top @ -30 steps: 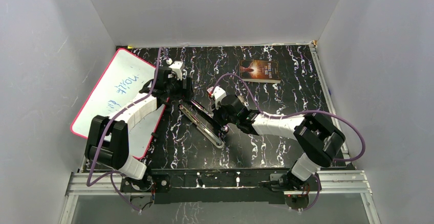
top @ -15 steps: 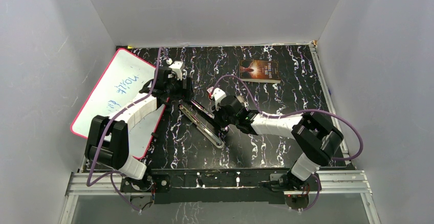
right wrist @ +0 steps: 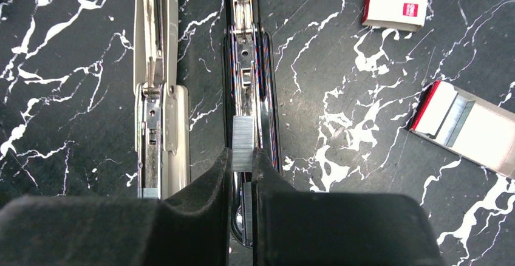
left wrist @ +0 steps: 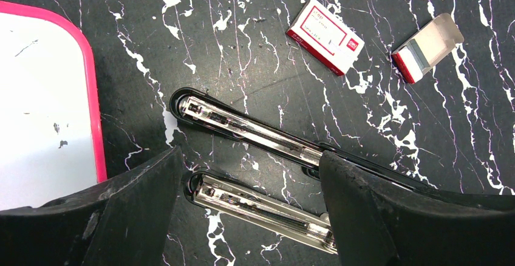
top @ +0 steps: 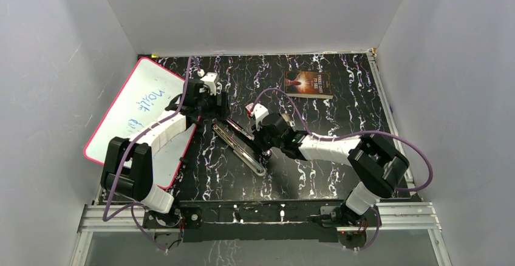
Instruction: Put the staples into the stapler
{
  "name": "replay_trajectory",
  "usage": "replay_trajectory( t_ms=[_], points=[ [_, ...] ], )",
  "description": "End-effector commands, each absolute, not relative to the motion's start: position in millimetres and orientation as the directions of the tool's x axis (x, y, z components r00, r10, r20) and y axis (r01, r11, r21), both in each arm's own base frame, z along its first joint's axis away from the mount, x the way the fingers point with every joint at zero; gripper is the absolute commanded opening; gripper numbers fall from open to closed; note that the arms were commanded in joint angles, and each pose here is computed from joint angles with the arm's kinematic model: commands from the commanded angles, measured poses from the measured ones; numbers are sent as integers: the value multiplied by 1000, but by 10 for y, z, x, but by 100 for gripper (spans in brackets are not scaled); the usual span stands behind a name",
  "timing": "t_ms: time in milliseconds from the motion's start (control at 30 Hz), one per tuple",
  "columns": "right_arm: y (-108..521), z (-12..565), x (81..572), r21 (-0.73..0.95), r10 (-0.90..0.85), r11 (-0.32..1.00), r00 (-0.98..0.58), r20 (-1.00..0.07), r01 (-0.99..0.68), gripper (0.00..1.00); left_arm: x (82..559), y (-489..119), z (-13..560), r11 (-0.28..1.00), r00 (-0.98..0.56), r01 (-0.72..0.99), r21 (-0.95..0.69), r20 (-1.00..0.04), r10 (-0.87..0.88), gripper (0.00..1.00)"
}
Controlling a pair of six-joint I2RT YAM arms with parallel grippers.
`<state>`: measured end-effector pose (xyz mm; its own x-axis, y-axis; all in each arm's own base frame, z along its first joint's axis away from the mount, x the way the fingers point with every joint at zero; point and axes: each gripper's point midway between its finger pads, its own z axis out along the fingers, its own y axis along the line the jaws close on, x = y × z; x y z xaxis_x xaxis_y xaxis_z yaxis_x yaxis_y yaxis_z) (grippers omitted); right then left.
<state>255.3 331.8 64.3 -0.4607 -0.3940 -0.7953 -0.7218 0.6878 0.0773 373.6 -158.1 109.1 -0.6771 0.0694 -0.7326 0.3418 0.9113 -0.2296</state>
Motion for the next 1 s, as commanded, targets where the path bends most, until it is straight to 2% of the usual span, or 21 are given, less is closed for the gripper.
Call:
replay_trajectory(
  t_ms=[0, 967],
  points=[
    [3423, 990, 2621, 91, -310, 683, -400, -862, -725, 0, 3824, -1608, 1297, 904, -644, 358, -232, -763, 60, 81],
    [3377, 712, 2598, 77, -378, 694, -454, -807, -716, 0, 3821, -1608, 1288, 904, -644, 360, -231, -762, 61, 81]
  ],
)
